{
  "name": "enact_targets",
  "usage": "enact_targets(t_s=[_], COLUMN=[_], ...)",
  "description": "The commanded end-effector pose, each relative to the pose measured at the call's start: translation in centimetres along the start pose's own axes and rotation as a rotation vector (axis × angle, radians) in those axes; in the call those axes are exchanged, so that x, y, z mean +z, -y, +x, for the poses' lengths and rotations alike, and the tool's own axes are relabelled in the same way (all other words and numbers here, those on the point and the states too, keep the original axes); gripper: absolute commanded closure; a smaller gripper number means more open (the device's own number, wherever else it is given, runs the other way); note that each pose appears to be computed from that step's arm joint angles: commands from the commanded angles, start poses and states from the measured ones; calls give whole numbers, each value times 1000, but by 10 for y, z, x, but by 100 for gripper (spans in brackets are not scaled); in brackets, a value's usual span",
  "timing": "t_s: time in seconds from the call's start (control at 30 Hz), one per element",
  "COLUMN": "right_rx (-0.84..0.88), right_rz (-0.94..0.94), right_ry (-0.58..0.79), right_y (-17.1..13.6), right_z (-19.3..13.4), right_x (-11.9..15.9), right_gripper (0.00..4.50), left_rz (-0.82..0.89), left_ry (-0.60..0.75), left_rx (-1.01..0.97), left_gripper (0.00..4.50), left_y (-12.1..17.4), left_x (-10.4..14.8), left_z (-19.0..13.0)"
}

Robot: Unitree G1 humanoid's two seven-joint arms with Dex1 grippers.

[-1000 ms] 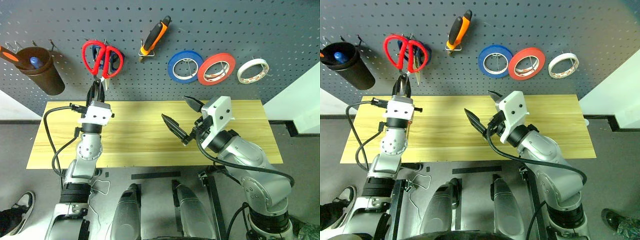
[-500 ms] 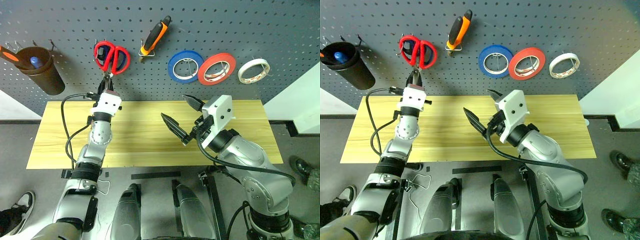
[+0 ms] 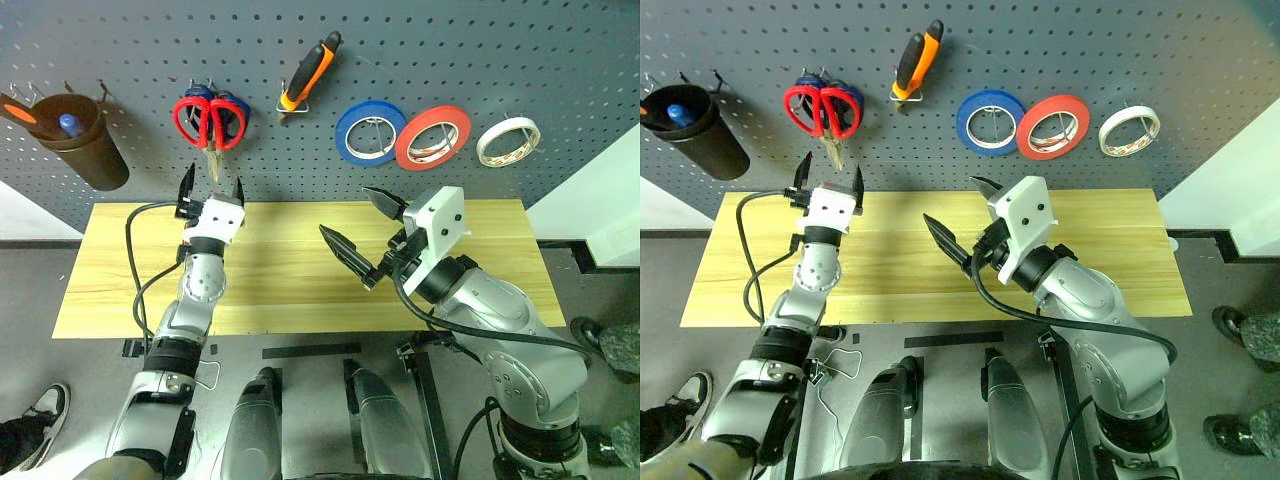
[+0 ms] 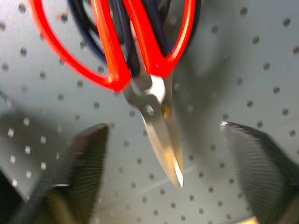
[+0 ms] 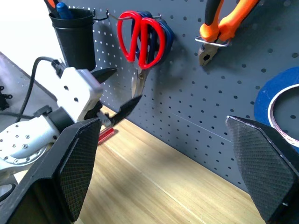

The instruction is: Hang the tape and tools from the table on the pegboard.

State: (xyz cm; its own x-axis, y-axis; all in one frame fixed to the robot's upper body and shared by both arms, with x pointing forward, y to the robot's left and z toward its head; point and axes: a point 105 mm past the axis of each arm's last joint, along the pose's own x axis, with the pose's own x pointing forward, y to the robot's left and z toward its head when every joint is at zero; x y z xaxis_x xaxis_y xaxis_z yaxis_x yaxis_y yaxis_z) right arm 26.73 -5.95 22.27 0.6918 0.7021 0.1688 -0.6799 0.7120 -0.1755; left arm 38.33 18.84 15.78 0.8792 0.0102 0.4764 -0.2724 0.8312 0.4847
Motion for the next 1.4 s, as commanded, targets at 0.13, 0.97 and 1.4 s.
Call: enact_targets(t_s=[0.13, 0.97, 1.4], right_rx=[27, 49, 52], right_rz=[-21, -5, 20], right_ry=[49, 20, -15], right_y=[-5, -9, -14], right_z=[-2, -4, -10], right_x=[11, 5, 0], right_gripper=[0, 0, 0], left_rz=[-47, -505, -483], left_ry=[-115, -893, -916], left_rx=[21, -50, -83], left_gripper=[11, 11, 11], left_y=[-15, -48, -53], left_x=[-20, -120, -127], left_z=[-32, -51, -47])
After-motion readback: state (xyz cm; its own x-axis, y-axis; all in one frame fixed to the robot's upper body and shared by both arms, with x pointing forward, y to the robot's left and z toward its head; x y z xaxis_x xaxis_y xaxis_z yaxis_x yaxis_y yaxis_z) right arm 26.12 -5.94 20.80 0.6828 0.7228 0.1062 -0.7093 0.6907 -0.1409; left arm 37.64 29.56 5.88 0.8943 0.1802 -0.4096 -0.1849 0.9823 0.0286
